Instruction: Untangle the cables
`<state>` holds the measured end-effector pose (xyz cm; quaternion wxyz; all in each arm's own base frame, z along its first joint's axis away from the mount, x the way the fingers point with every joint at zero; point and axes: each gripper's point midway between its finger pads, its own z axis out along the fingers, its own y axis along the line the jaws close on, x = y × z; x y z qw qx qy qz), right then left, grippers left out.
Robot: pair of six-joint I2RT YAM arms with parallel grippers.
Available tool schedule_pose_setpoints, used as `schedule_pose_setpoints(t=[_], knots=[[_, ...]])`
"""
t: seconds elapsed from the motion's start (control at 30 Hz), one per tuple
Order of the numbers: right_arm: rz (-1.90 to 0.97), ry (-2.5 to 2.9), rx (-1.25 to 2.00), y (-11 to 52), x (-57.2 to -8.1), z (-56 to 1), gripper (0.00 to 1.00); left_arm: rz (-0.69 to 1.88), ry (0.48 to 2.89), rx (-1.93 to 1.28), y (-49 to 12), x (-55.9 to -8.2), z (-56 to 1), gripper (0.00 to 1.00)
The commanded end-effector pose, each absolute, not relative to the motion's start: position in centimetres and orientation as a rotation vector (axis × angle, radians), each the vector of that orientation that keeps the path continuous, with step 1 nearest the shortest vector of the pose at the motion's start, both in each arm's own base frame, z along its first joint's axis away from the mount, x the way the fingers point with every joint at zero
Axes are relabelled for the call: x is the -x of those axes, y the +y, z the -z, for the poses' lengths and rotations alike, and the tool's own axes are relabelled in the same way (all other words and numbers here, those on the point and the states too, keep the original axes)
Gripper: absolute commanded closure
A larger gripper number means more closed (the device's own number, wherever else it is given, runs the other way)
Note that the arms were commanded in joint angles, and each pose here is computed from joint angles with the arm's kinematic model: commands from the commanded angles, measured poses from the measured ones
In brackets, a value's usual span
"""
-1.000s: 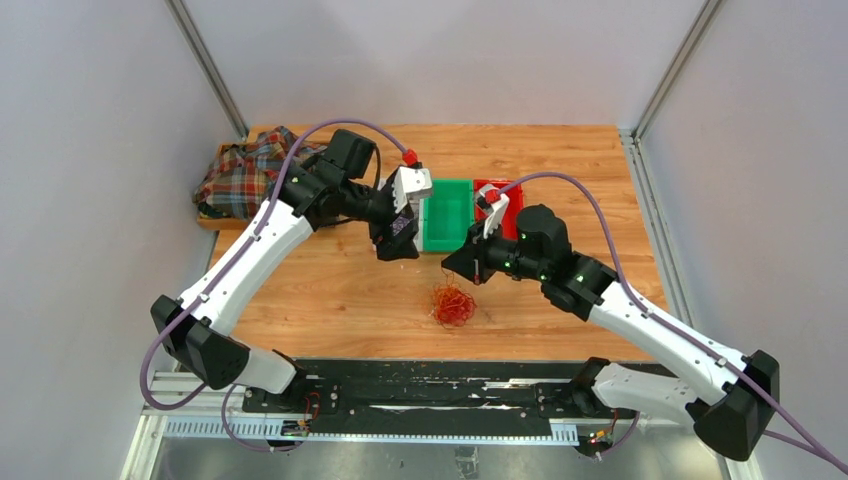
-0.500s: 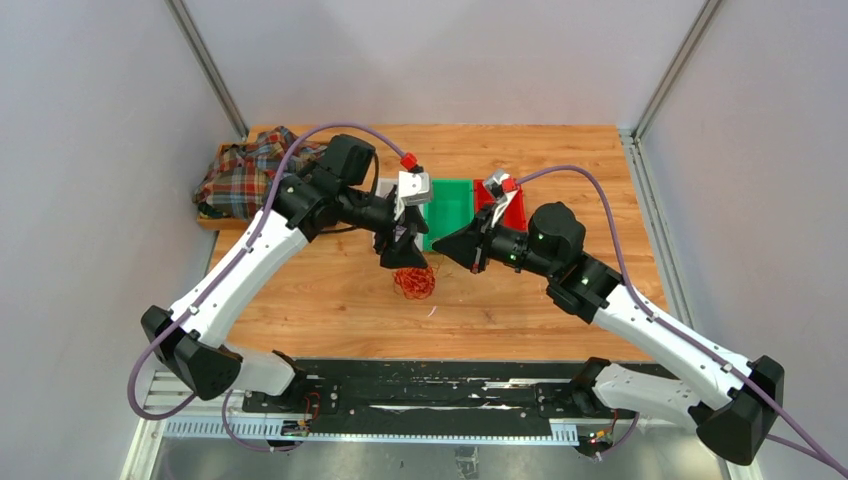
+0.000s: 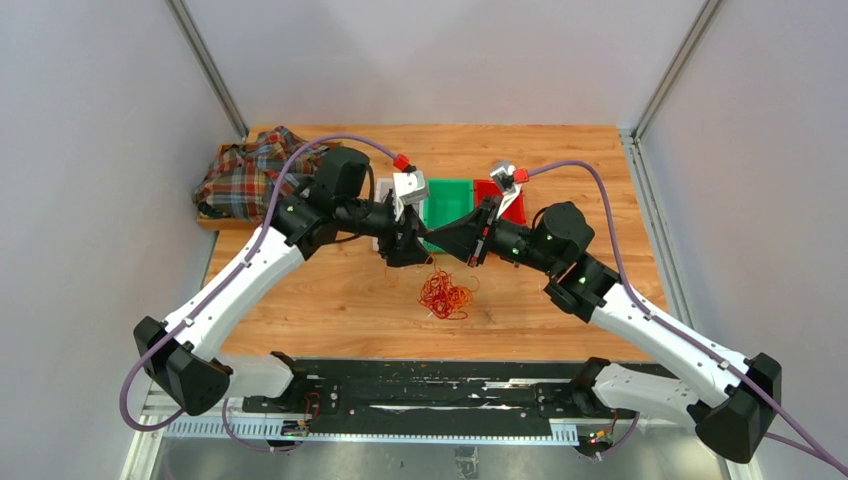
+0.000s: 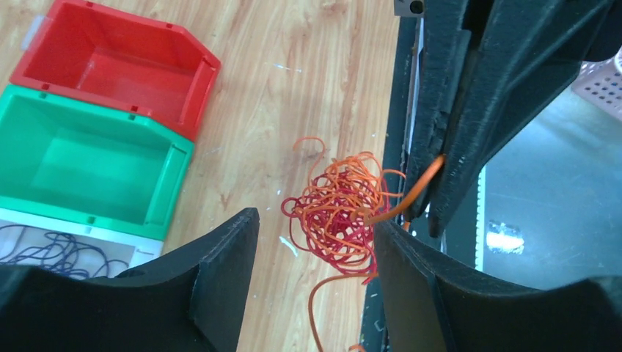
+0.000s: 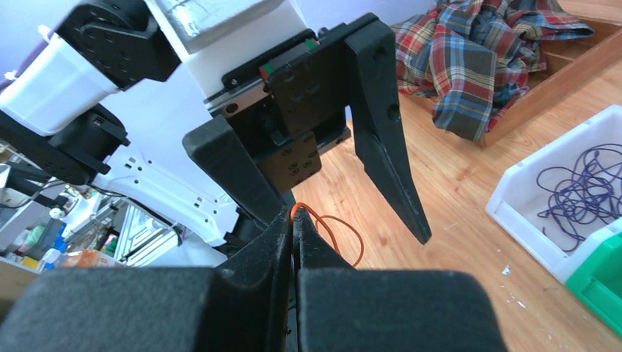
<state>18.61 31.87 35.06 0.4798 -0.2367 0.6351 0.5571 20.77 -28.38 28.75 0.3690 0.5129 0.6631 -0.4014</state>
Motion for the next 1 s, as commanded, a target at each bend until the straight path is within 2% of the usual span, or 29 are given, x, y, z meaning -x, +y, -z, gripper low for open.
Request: schedule_pose_setpoints(t=[0.0, 0.13, 0.2, 0.37, 0.4, 0.47, 0.5, 0.53, 0.6, 0.63, 0.67, 0.8, 0.97], knots=[[-1.437, 1.464, 0.558, 32.0, -18.3, -37.1, 0.99, 1.155, 1.634, -1.244, -29.5, -19.6, -31.3, 0.37], [-1.450, 1.449, 0.548, 32.0, -18.3, -37.6, 0.99, 1.249, 1.615, -1.175, -30.1, -18.8, -32.7, 0.43], [-1.447, 1.444, 0.545, 31.9, -18.3, -37.7, 0.99, 1.283, 1.625, -1.152, -30.2, -18.4, -32.8, 0.53], [-1.435, 1.437, 0.532, 31.7, -18.4, -37.9, 0.99, 1.242, 1.663, -1.161, -29.5, -18.3, -31.8, 0.96], [-1.428, 1.437, 0.525, 31.5, -18.4, -38.0, 0.99, 1.217, 1.675, -1.160, -29.3, -18.5, -31.6, 0.99], [-1.406, 1.443, 0.515, 31.2, -18.6, -37.9, 0.98, 1.183, 1.691, -1.151, -29.1, -18.8, -31.5, 0.99], [-1.391, 1.453, 0.506, 31.0, -18.7, -37.7, 0.92, 1.172, 1.689, -1.147, -29.0, -18.9, -31.6, 0.99], [-1.373, 1.464, 0.501, 30.8, -18.8, -37.4, 0.84, 1.159, 1.684, -1.140, -29.0, -19.1, -32.0, 0.99], [-1.340, 1.478, 0.486, 30.2, -18.9, -36.7, 0.58, 1.129, 1.684, -1.120, -29.0, -19.8, -32.5, 0.99], [-1.318, 1.476, 0.483, 29.6, -18.7, -36.7, 0.49, 1.121, 1.679, -1.118, -29.0, -19.9, -32.8, 0.99], [-1.285, 1.486, 0.465, 29.0, -18.8, -36.3, 0.45, 1.115, 1.680, -1.123, -29.0, -20.0, -33.0, 0.99], [-1.159, 1.509, 0.395, 26.4, -19.2, -34.9, 0.36, 1.109, 1.668, -1.126, -29.1, -20.1, -34.0, 0.99], [-1.090, 1.549, 0.372, 25.0, -19.3, -32.3, 0.34, 1.129, 1.646, -1.108, -29.2, -20.0, -35.6, 0.99]])
